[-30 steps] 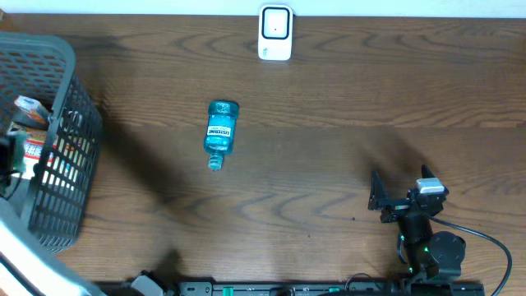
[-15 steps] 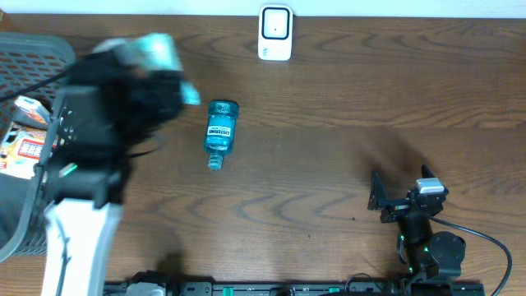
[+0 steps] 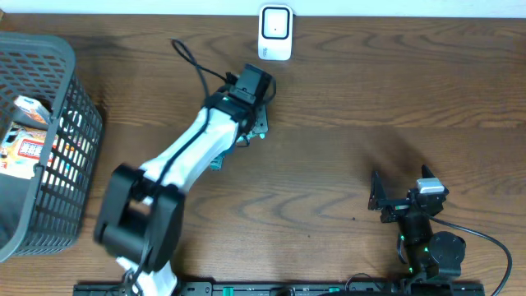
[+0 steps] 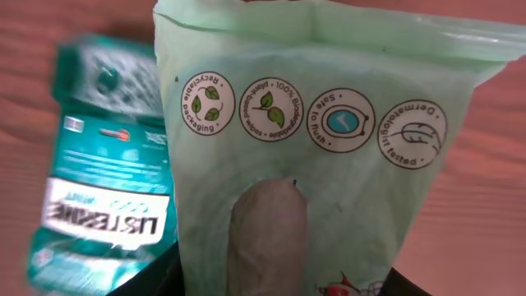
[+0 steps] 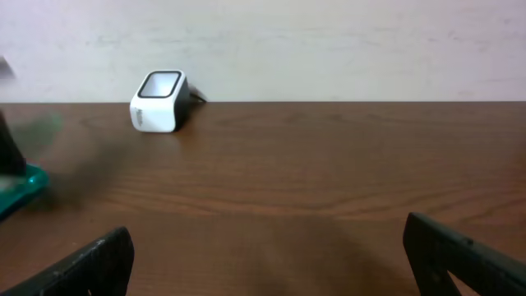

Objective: Scan the item barcode
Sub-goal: 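Carry the green wipes pack out and place it beside the bottle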

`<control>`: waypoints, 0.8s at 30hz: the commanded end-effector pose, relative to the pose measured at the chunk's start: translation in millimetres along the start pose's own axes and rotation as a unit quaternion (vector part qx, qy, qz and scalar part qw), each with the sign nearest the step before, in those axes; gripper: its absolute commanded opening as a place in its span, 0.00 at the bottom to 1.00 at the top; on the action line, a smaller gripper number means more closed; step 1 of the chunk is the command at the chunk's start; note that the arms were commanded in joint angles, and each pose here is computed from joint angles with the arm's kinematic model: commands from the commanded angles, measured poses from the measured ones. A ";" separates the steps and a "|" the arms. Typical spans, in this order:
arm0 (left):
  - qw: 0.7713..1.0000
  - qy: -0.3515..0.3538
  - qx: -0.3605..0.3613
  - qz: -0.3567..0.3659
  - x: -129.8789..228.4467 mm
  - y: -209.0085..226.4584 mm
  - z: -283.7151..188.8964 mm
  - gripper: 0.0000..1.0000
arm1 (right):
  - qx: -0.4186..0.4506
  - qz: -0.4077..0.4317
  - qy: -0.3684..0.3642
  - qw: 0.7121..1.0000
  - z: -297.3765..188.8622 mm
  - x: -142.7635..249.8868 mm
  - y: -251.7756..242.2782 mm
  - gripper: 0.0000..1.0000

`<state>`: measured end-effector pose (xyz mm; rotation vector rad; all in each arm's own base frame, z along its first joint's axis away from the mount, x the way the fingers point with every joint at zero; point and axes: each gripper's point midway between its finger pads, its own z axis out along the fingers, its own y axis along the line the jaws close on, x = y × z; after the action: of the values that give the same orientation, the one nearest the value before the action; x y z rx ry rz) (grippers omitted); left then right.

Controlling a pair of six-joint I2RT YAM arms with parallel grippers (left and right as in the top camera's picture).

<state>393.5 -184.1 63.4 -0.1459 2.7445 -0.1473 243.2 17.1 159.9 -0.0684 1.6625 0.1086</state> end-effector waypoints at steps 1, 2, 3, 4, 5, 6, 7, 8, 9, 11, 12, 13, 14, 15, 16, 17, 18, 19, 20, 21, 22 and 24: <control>1.000 0.031 -0.001 0.000 12.8 -1.6 24.7 0.48 | -0.002 -0.004 0.000 1.000 0.2 1.5 0.9 0.99; 0.999 0.047 0.004 0.003 21.2 -5.3 33.6 0.48 | -0.002 -0.004 0.000 1.000 0.2 1.5 0.9 0.99; 0.998 0.054 0.008 0.005 25.3 -8.0 36.4 0.48 | -0.002 -0.004 0.000 1.000 0.2 1.6 0.9 0.99; 0.998 0.058 0.010 0.006 27.9 -10.6 36.7 0.48 | -0.002 -0.004 0.000 1.000 0.2 1.5 0.9 0.99; 0.998 0.058 0.012 0.010 29.3 -13.5 35.8 0.49 | -0.002 -0.004 0.000 1.000 0.2 1.5 0.9 0.99; 0.998 0.055 0.016 0.013 29.1 -17.1 32.7 0.54 | -0.002 -0.004 0.000 1.000 0.2 1.5 0.9 0.99; 0.998 0.051 0.020 0.016 27.8 -21.0 28.3 0.62 | -0.002 -0.004 0.000 1.000 0.2 1.5 0.9 0.99; 0.998 0.047 0.024 0.019 25.7 -24.5 21.8 0.71 | -0.002 -0.004 0.000 1.000 0.2 1.5 0.9 0.99; 0.999 0.040 0.029 0.022 21.0 -28.2 10.9 0.82 | -0.002 -0.004 0.000 1.000 0.2 1.5 0.9 0.99; 0.999 0.024 0.040 0.027 8.8 -33.1 -15.2 0.98 | -0.002 -0.004 0.000 1.000 0.2 1.6 0.9 0.99; 0.998 0.011 0.047 0.032 0.6 -34.3 -31.3 0.98 | -0.002 -0.004 0.000 1.000 0.2 1.5 0.9 0.99; 0.998 -0.006 0.056 0.036 -10.7 -34.5 -52.4 0.98 | -0.002 -0.004 0.000 1.000 0.2 1.5 0.9 0.99; 0.996 -0.049 0.063 0.033 -34.0 -27.9 -94.3 0.98 | -0.002 -0.004 0.000 1.000 0.2 1.5 0.9 0.99; 0.995 -0.076 0.061 0.028 -47.1 -19.8 -118.1 0.98 | -0.002 -0.004 0.000 1.000 0.2 1.5 0.9 0.99; 0.992 -0.110 0.054 0.022 -61.9 -7.1 -145.1 0.98 | -0.002 -0.004 0.000 1.000 0.2 1.5 0.9 0.99; 0.985 -0.167 0.038 0.000 -83.3 20.2 -190.2 0.98 | -0.002 -0.004 0.000 1.000 0.2 1.5 0.9 0.99; 0.979 -0.199 0.025 -0.020 -93.6 40.3 -215.3 0.98 | -0.002 -0.004 0.000 1.000 0.2 1.5 0.9 0.99; 0.973 -0.229 0.014 -0.038 -101.3 61.4 -238.9 0.98 | -0.002 -0.004 0.000 1.000 0.2 1.5 0.9 0.99; 0.965 -0.257 0.003 -0.058 -107.2 84.2 -260.9 0.98 | -0.002 -0.004 0.000 1.000 0.2 1.5 0.9 0.99; 0.958 -0.276 -0.008 -0.079 -110.2 104.1 -276.0 0.98 | -0.002 -0.004 0.000 1.000 0.2 1.5 0.9 0.99; 0.950 -0.294 -0.020 -0.101 -111.8 125.7 -290.5 0.98 | -0.002 -0.004 0.000 1.000 0.2 1.5 0.9 0.99; 0.924 -0.327 -0.074 -0.184 -106.1 200.8 -323.4 0.98 | -0.002 -0.004 0.000 1.000 0.2 1.5 0.9 0.99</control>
<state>371.1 -24.0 370.9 -0.4329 2.0940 -0.1647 243.2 17.1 159.9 -0.0684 1.6625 0.1086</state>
